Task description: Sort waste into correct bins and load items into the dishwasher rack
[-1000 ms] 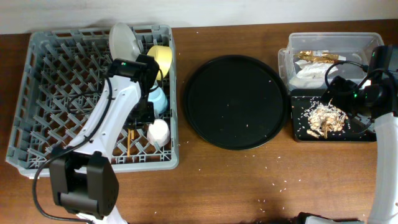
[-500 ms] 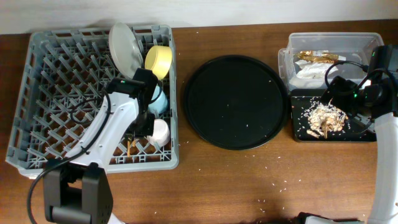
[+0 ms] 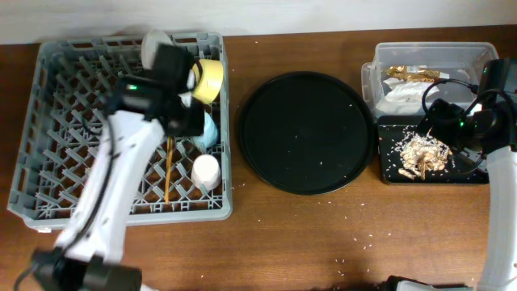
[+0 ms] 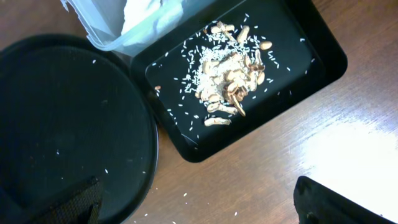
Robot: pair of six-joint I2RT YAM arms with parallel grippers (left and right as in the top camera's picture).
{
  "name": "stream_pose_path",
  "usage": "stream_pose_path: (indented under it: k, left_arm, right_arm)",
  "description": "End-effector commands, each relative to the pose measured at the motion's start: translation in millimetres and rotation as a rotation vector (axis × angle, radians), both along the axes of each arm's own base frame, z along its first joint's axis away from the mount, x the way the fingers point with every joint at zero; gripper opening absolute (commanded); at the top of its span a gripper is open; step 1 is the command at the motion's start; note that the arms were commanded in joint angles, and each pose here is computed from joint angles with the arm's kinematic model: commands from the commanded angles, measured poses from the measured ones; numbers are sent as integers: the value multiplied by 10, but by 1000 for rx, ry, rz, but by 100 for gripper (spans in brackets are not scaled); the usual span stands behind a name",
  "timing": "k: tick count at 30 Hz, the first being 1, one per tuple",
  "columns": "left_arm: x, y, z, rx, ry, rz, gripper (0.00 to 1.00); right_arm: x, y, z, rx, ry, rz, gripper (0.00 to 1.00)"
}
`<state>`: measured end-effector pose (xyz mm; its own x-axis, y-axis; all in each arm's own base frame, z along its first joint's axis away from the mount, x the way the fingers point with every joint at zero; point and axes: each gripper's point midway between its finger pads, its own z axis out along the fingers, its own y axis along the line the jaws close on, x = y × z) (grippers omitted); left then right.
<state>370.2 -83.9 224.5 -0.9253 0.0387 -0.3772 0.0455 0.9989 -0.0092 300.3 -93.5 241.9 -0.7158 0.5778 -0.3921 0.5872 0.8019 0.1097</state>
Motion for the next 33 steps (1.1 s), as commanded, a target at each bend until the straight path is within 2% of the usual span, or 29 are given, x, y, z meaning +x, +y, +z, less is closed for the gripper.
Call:
stream_pose_path:
  k: [1, 2, 3, 16, 18, 20, 23, 27, 31, 33]
  left_arm:
    - [62, -46, 978, -86, -283, -20, 53]
    - [31, -21, 1262, -100, -370, -15, 67]
    - [-23, -9, 1342, -106, -391, -16, 100]
    - [-94, 8, 1411, -110, -406, -16, 100]
    - [-94, 8, 1411, -110, -406, -16, 100]
    - [-94, 8, 1411, -110, -406, -16, 100]
    - [-94, 8, 1411, -110, -406, -16, 100]
    - [-94, 8, 1411, -110, -406, -16, 100]
    - [-94, 8, 1411, -110, -406, -16, 100]
    - [-94, 8, 1411, -110, -406, -16, 100]
  right_arm:
    - [-16, -33, 14, -12, -1, -17, 98]
    - [-16, -33, 14, -12, -1, -17, 99]
    - [-16, -33, 14, -12, -1, -17, 99]
    - [-55, 13, 122, -22, -37, -6, 98]
    - [-99, 124, 343, -83, -109, 30, 98]
    - [-47, 315, 663, -183, -270, 116, 98]
    - [67, 776, 850, -299, -521, 397, 99]
    - [-126, 1154, 463, -299, -809, 593, 98]
    - [-412, 1199, -169, -315, -964, 602, 98]
    - [-479, 1206, -319, -319, -995, 603, 98]
